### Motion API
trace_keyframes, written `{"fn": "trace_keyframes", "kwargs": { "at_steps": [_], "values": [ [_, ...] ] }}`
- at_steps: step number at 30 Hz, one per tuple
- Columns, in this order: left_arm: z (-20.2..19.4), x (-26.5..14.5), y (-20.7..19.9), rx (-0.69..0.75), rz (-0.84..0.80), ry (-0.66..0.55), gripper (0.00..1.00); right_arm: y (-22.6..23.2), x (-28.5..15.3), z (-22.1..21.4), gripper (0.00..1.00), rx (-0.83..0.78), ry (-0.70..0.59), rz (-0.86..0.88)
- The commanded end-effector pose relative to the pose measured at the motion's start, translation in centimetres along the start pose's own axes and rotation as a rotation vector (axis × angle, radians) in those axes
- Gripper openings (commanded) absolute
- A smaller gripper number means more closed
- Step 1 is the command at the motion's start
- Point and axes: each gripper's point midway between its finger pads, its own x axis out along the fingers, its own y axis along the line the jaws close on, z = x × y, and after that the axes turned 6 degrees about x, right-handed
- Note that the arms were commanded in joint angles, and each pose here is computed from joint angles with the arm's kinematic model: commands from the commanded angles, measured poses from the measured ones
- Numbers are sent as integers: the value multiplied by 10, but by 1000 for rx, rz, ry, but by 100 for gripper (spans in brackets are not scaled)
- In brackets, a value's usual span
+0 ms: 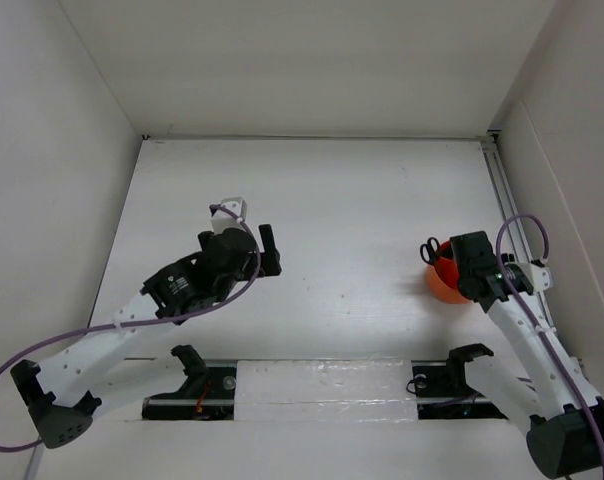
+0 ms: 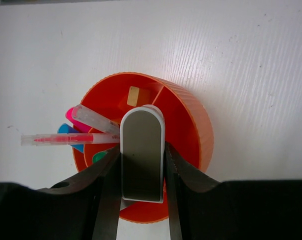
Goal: Sort the stationery into containers
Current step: Place the stapler in the storage box.
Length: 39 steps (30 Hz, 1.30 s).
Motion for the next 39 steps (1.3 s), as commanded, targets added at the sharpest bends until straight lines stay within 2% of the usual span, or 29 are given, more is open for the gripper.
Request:
{"fn": "trace_keyframes", "kwargs": {
  "at_steps": [1, 19, 28, 39],
  "values": [
    [8, -6, -5, -3, -40, -38, 100, 6, 2, -4, 0, -13, 13, 27],
    [9, -14, -7, -9, -58, -57, 100, -3, -1, -13, 0, -87, 76, -6],
    [10, -17, -10, -8, -82, -60, 100, 2, -9, -7, 0, -21, 90, 51],
    [7, -15, -13, 2, -97, -51, 100, -8, -5, -8, 0, -71, 75, -23]
  ]
}}
